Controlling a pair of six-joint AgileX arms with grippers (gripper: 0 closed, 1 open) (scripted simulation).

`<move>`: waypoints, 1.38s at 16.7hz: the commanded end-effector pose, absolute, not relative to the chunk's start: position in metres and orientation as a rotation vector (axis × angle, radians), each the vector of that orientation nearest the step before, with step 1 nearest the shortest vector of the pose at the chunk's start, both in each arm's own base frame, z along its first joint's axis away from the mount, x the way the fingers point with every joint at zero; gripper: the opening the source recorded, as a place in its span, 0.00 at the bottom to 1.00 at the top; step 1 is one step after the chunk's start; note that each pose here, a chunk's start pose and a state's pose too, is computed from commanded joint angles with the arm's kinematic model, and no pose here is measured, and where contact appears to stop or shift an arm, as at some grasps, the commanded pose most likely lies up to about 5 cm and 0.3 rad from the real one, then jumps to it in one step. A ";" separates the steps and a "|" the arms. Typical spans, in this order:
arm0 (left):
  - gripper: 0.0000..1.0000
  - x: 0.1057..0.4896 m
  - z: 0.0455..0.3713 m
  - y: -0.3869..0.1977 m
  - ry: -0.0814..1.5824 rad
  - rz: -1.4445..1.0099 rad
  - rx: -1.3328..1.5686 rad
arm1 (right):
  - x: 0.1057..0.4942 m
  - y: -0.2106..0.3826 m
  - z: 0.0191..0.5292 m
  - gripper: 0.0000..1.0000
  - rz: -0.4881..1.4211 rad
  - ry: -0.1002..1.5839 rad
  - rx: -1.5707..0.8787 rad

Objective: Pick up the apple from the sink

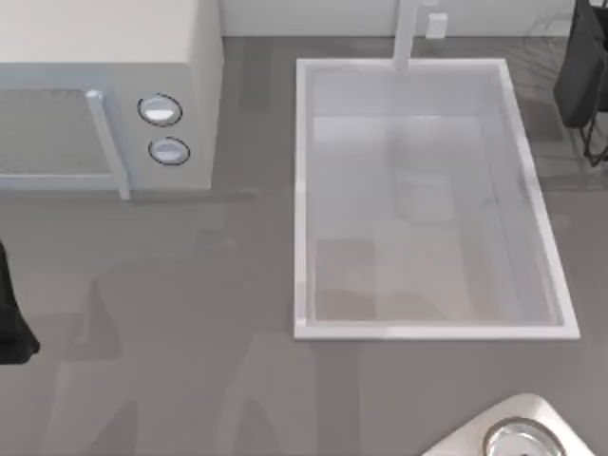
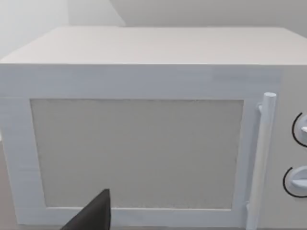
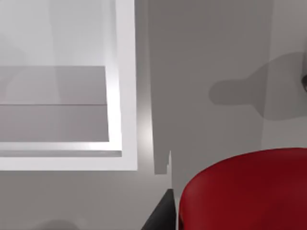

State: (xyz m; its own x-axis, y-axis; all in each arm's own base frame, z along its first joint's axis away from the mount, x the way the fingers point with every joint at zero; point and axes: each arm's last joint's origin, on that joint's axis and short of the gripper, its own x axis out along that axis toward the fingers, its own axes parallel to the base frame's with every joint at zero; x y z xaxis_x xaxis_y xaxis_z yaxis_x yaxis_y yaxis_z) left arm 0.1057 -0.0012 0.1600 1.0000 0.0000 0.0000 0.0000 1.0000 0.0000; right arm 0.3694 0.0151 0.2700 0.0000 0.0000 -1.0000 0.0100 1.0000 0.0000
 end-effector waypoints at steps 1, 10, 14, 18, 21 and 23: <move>1.00 0.106 0.160 -0.001 0.000 0.000 0.000 | 0.370 0.017 0.269 0.00 -0.008 1.576 0.006; 1.00 0.106 0.160 -0.001 0.000 0.000 0.000 | 0.374 0.035 0.200 0.00 0.074 1.573 -0.034; 1.00 0.106 0.160 -0.001 0.000 0.000 0.000 | 0.372 0.022 0.166 0.00 0.022 1.572 -0.004; 1.00 0.106 0.160 -0.001 0.000 0.000 0.000 | 0.369 0.015 0.160 0.00 -0.008 1.571 0.008; 1.00 0.106 0.160 -0.001 0.000 0.000 0.000 | 0.369 0.015 0.160 0.08 -0.008 1.571 0.008; 1.00 0.106 0.160 -0.001 0.000 0.000 0.000 | 0.369 0.015 0.160 0.23 -0.008 1.571 0.008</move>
State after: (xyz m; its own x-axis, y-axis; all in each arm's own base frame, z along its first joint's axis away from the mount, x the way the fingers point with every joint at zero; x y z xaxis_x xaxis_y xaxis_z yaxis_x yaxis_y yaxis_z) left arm 0.1057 -0.0012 0.1600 1.0000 0.0000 0.0000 0.0000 1.0000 0.0000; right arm 0.3694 0.0151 0.1600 0.0000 0.0000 -1.0000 0.0100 0.9999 0.0000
